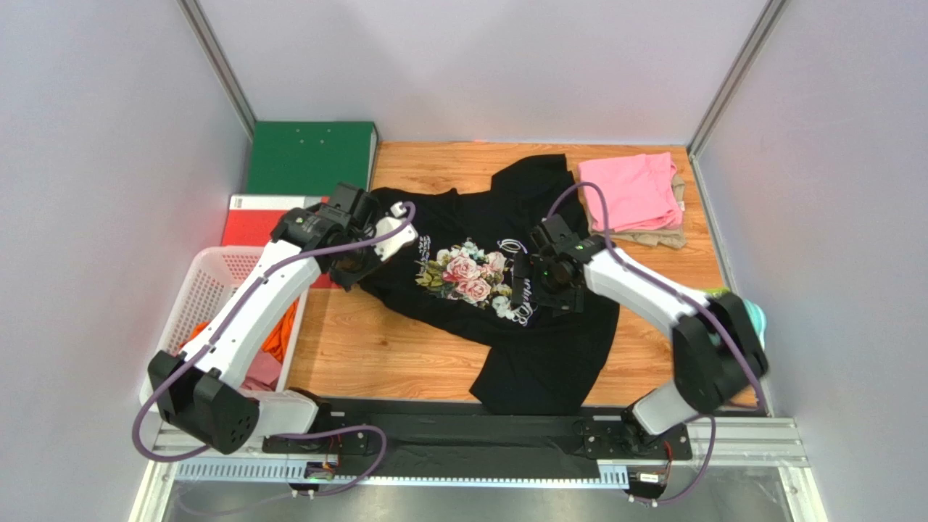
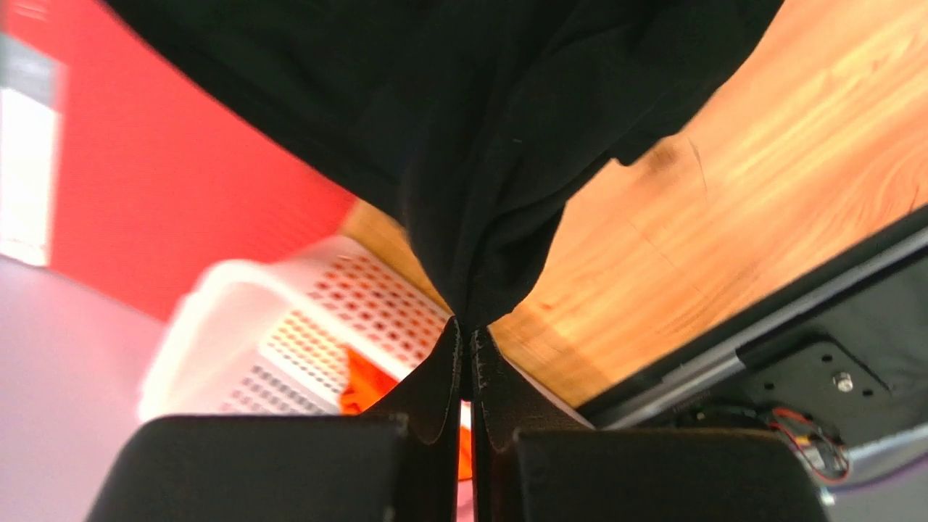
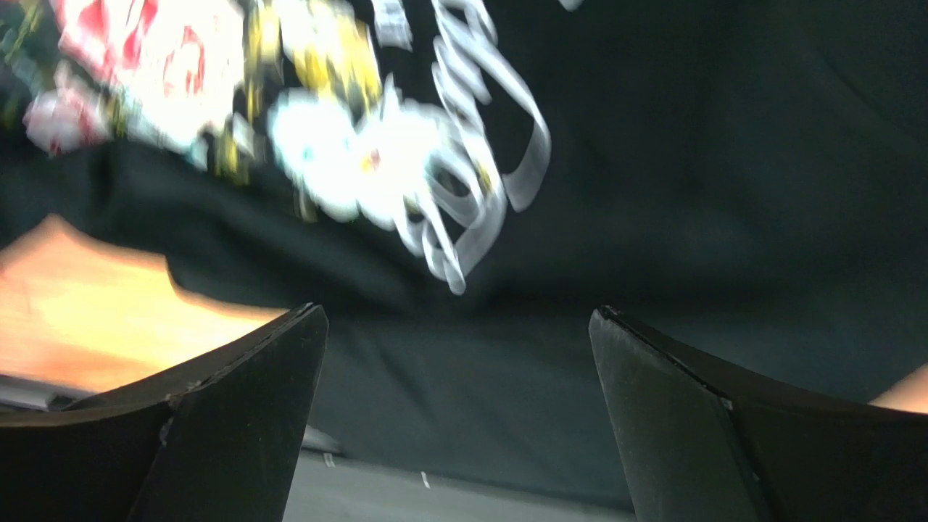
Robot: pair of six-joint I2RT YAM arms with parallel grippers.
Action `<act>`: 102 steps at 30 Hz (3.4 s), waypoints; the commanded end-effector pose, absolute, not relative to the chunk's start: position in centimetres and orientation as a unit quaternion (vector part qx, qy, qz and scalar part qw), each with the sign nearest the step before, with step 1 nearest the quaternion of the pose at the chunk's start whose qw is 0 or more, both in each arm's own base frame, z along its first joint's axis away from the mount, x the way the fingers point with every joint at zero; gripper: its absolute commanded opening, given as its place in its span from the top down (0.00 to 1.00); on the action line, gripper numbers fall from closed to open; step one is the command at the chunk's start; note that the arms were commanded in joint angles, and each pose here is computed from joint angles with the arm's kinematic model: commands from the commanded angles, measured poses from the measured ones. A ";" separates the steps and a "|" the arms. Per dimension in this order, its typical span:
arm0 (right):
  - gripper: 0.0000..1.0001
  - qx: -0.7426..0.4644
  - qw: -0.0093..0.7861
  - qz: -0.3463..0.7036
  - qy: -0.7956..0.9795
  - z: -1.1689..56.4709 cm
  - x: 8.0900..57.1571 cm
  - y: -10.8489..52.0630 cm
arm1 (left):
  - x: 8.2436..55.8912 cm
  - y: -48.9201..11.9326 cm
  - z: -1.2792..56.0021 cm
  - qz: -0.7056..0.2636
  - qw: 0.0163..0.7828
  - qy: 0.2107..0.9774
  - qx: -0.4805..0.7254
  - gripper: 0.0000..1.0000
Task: Fold and stack the t-shirts
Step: Grap the side of the flattened tshirt closest away from the robot with both arms
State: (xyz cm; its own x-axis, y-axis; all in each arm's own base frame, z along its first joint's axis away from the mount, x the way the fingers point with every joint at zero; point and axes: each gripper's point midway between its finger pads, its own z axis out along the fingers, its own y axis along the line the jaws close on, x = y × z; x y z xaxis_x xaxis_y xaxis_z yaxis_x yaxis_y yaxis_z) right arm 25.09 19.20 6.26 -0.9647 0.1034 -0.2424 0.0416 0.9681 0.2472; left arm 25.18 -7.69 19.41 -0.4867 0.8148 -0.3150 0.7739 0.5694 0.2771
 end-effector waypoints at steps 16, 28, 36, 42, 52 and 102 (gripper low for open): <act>0.00 0.119 0.090 0.067 0.987 6.0 5.9 13.9 | 26.5 -8.3 16.6 0.045 0.202 0.868 0.451 1.00; 0.04 0.152 0.067 0.047 0.985 1.2 4.9 14.1 | 26.5 -8.2 16.1 0.038 0.203 0.868 0.452 1.00; 0.07 0.143 0.106 0.033 0.983 -0.1 6.9 14.4 | 26.0 -8.2 15.8 0.033 0.201 0.869 0.451 1.00; 0.05 0.149 0.118 0.027 0.981 -0.7 7.8 14.0 | 25.8 -8.1 16.0 0.033 0.206 0.868 0.450 1.00; 0.04 0.136 0.149 0.023 0.979 1.2 10.2 14.0 | 25.4 -8.0 15.5 0.031 0.204 0.871 0.447 1.00; 1.00 0.168 0.154 0.094 0.969 10.8 6.1 10.8 | 22.6 -6.1 18.0 0.042 0.216 0.872 0.437 1.00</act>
